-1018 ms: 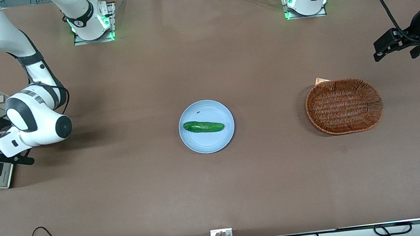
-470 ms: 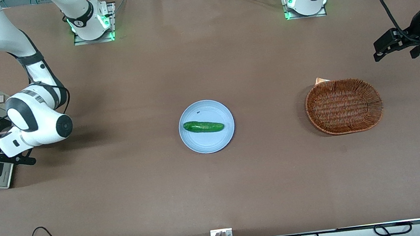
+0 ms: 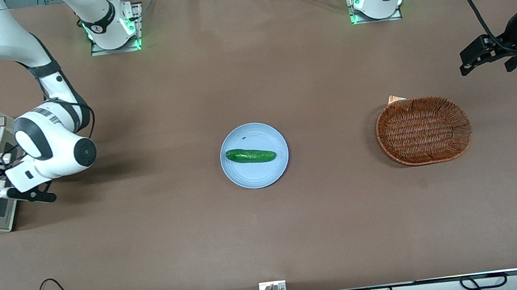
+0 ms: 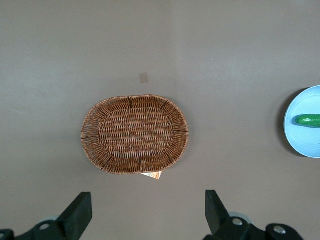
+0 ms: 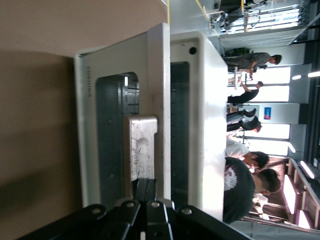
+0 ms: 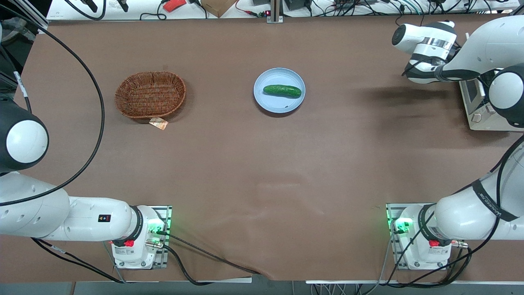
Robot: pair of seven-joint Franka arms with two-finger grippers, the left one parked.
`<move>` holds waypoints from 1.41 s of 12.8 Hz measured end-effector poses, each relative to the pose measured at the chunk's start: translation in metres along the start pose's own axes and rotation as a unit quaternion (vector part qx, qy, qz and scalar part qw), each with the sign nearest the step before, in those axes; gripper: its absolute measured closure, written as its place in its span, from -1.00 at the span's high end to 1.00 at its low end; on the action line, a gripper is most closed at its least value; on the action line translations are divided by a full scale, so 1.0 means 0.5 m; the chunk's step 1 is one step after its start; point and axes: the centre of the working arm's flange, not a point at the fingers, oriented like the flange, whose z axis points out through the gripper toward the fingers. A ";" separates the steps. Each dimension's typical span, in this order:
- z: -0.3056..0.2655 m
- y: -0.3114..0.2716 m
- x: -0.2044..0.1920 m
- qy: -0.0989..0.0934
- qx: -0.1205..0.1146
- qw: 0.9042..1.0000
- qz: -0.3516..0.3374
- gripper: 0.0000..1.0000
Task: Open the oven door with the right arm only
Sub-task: 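Push the oven door downward and outward with the right gripper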
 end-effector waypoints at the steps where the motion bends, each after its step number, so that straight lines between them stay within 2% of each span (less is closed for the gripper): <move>1: -0.009 -0.008 -0.001 0.001 0.011 1.000 0.000 -0.97; 5: -0.036 -0.063 -0.007 0.010 0.054 0.998 -0.010 -0.97; 9: -0.045 -0.110 -0.012 0.018 0.079 0.997 -0.020 -0.97; 14: -0.039 -0.161 -0.017 0.024 0.105 0.994 -0.031 -0.98; 18: -0.029 -0.191 -0.021 0.024 0.113 0.993 -0.039 -0.98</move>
